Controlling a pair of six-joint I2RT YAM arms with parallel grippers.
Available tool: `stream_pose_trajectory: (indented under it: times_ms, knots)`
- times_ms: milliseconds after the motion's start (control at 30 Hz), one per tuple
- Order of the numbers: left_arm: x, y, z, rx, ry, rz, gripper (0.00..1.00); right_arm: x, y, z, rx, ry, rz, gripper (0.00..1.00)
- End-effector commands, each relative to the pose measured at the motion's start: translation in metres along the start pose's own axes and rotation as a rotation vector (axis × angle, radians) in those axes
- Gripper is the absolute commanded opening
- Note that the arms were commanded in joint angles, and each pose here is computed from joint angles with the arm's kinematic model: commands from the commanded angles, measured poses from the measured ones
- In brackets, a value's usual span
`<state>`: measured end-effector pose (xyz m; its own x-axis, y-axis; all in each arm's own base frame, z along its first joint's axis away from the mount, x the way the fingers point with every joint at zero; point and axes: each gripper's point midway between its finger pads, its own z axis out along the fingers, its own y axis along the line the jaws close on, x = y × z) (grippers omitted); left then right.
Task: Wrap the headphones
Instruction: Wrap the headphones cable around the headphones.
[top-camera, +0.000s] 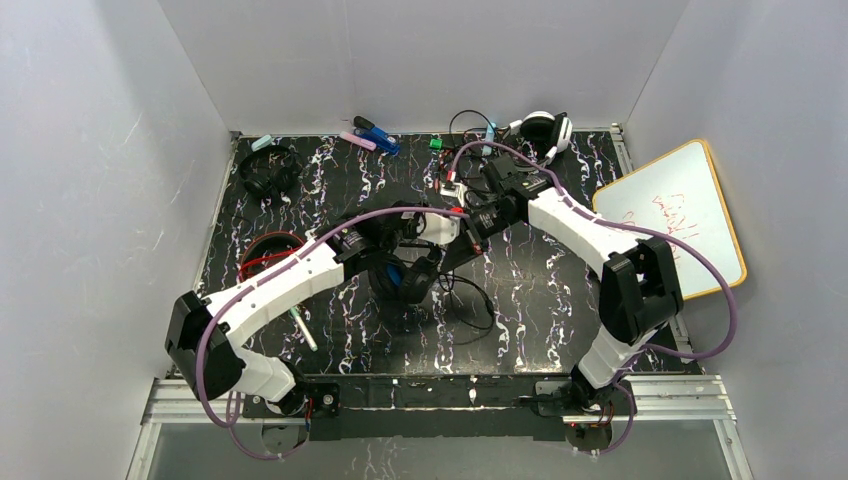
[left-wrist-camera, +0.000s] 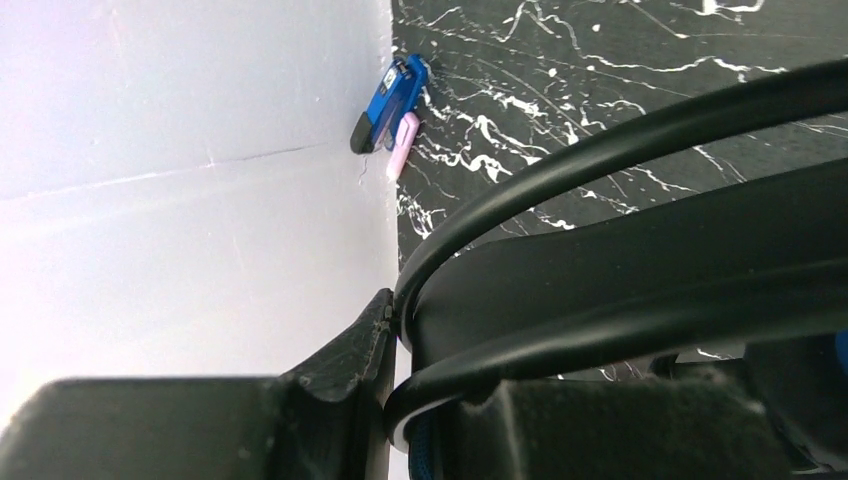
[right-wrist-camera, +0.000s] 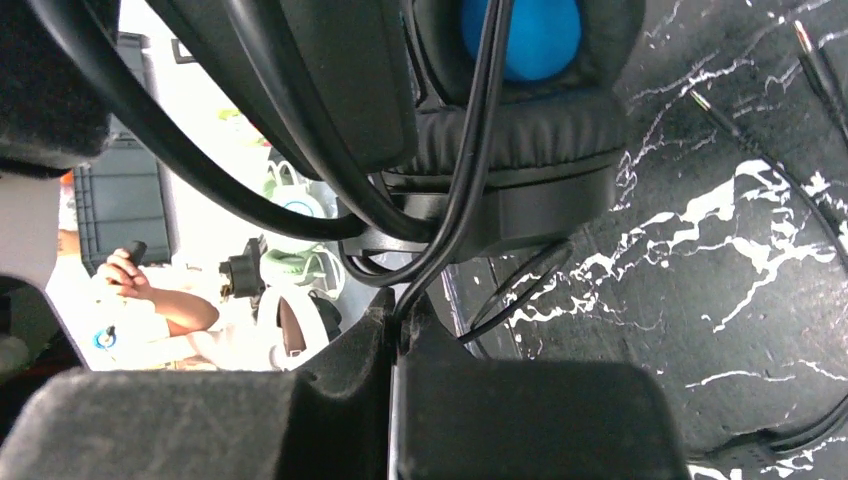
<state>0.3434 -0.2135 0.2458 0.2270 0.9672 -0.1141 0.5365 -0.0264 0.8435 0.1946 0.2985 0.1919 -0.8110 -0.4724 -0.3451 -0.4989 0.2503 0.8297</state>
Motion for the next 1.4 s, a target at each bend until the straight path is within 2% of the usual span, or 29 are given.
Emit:
stream_pose_trajectory:
  times_ms: [0,133,267,367,633,900,1067,1367]
  knots:
    - [0.024,0.035,-0.010,-0.163,0.126,-0.120,0.00,-0.010,0.055,-0.014,-0.230,-0.059,-0.044,0.08]
    - [0.019,0.049,-0.016,-0.243,0.082,-0.312,0.00,-0.017,0.050,-0.015,-0.246,-0.128,0.021,0.09]
    - [0.017,0.044,-0.016,-0.241,0.057,-0.384,0.00,-0.031,0.043,-0.031,-0.231,-0.245,0.039,0.10]
    - [0.015,0.042,-0.017,-0.242,0.042,-0.431,0.00,-0.039,0.044,-0.039,-0.228,-0.281,0.039,0.12]
    - [0.021,0.033,-0.013,-0.250,0.075,-0.550,0.00,-0.047,0.057,-0.044,-0.263,-0.305,0.046,0.20]
    - [0.029,0.038,-0.012,-0.340,0.153,-0.750,0.00,-0.042,0.059,-0.044,-0.290,-0.327,0.063,0.20]
    - [0.033,0.040,-0.014,-0.378,0.167,-0.824,0.00,-0.039,0.052,-0.044,-0.254,-0.329,0.070,0.20]
    - [0.036,0.056,-0.020,-0.506,0.240,-1.126,0.00,-0.046,0.048,-0.045,-0.222,-0.385,0.070,0.19]
